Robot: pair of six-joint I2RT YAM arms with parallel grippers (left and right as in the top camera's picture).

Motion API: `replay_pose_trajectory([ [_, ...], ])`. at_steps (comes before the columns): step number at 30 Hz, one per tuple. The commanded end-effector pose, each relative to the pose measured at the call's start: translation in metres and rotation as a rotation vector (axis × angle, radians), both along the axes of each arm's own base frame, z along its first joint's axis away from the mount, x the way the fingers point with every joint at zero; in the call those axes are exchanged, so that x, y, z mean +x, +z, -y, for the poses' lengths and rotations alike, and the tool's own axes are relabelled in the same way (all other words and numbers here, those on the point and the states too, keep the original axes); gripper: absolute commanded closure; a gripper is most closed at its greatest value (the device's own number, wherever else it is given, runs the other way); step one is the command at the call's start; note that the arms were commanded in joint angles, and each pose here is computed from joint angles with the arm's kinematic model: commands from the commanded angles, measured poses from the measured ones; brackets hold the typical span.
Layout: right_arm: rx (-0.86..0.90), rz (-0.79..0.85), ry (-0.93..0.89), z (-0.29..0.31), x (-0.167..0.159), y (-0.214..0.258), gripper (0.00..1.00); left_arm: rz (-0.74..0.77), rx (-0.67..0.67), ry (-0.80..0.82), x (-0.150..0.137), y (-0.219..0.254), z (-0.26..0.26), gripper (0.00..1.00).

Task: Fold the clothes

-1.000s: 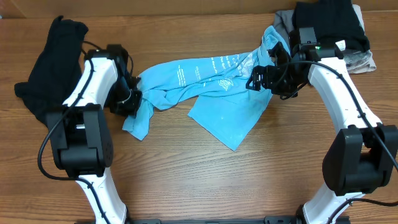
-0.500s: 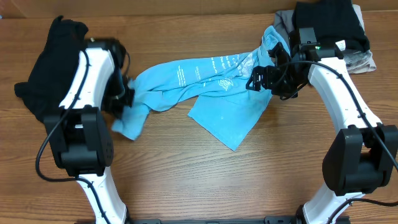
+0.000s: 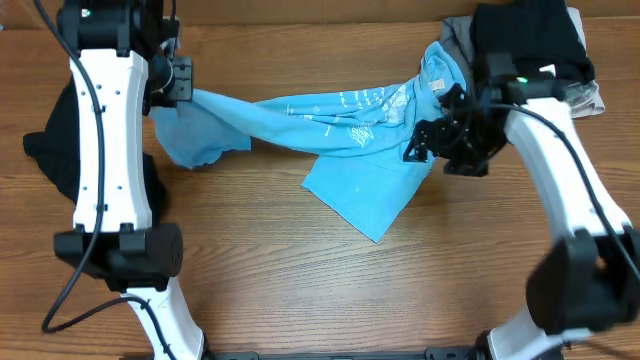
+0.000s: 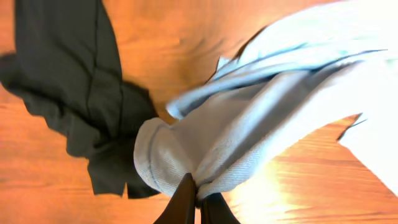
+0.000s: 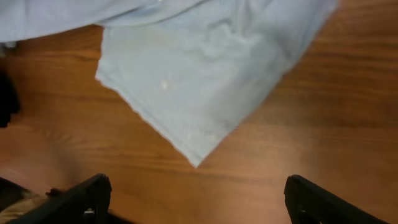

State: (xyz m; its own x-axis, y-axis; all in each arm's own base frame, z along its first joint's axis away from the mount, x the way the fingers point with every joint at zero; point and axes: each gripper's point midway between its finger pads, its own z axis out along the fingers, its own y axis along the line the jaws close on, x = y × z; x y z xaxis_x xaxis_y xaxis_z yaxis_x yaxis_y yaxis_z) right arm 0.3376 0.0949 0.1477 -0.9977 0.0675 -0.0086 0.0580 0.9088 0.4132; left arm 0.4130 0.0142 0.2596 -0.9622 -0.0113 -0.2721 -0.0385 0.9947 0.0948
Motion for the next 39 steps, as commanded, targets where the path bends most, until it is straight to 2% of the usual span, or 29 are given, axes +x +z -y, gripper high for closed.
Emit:
replay_pose_trajectory([
  [1,-0.038,0.127,-0.048,0.009,-0.018,0.053,0.08,0.144,-0.05,-0.029,-0.015,0.051,0.014,0.96],
  [8,-0.104,0.098,-0.05,-0.002,-0.037,0.048,0.08,0.255,-0.071,-0.039,-0.038,0.091,0.017,0.96],
  [13,-0.129,0.09,-0.056,-0.028,-0.037,0.002,0.09,0.285,-0.052,-0.008,-0.04,0.099,0.012,0.96],
  [20,-0.133,0.207,0.018,-0.065,-0.033,-0.057,0.09,0.267,-0.056,0.002,-0.036,0.093,0.012,0.96],
  [24,-0.195,0.244,0.03,-0.067,-0.035,-0.077,0.09,0.263,-0.058,0.009,-0.036,0.091,0.011,0.96],
  [32,-0.264,0.155,0.054,-0.062,-0.047,-0.117,0.09,0.259,-0.059,0.008,-0.036,0.09,0.012,0.96],
  [39,-0.24,0.02,0.106,-0.074,-0.068,-0.151,0.09,0.258,-0.065,0.023,-0.036,0.09,0.011,0.95],
])
